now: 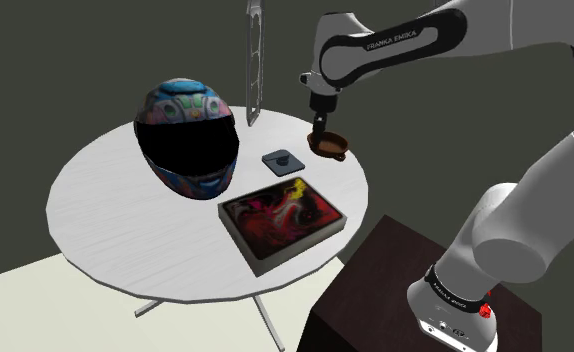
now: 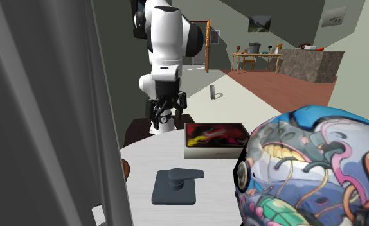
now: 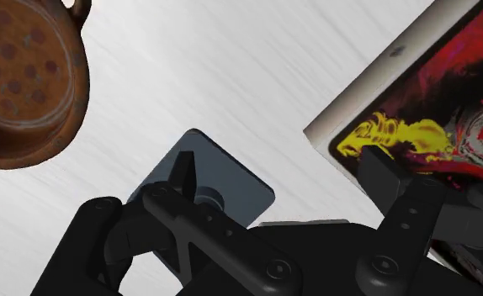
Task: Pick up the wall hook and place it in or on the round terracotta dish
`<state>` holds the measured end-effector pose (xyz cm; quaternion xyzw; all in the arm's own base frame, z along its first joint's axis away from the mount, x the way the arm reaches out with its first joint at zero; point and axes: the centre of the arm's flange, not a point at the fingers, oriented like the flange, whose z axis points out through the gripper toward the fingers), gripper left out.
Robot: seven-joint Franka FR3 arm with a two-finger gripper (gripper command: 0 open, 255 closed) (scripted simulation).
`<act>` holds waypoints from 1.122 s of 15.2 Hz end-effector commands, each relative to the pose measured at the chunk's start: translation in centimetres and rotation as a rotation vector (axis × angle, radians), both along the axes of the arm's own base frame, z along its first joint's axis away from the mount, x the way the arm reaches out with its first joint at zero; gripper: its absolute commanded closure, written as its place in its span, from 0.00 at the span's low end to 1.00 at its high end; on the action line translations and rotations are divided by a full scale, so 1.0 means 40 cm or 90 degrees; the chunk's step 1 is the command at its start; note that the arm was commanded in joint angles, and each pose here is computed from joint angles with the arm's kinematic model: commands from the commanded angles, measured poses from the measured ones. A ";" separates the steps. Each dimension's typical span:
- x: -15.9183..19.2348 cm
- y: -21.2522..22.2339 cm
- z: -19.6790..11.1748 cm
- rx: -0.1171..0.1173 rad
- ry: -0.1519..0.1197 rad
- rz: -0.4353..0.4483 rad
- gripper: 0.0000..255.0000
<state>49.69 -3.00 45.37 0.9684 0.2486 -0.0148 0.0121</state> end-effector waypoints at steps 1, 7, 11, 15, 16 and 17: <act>0.050 -0.012 -0.033 0.004 -0.002 0.019 0.00; 0.215 -0.021 -0.138 0.016 -0.005 0.073 0.00; 0.295 -0.020 -0.201 0.021 -0.006 0.099 0.00; 0.295 -0.019 -0.254 0.021 -0.006 0.099 0.00; 0.295 -0.019 -0.267 0.021 -0.006 0.099 0.00; 0.294 -0.019 -0.280 0.021 -0.006 0.099 0.00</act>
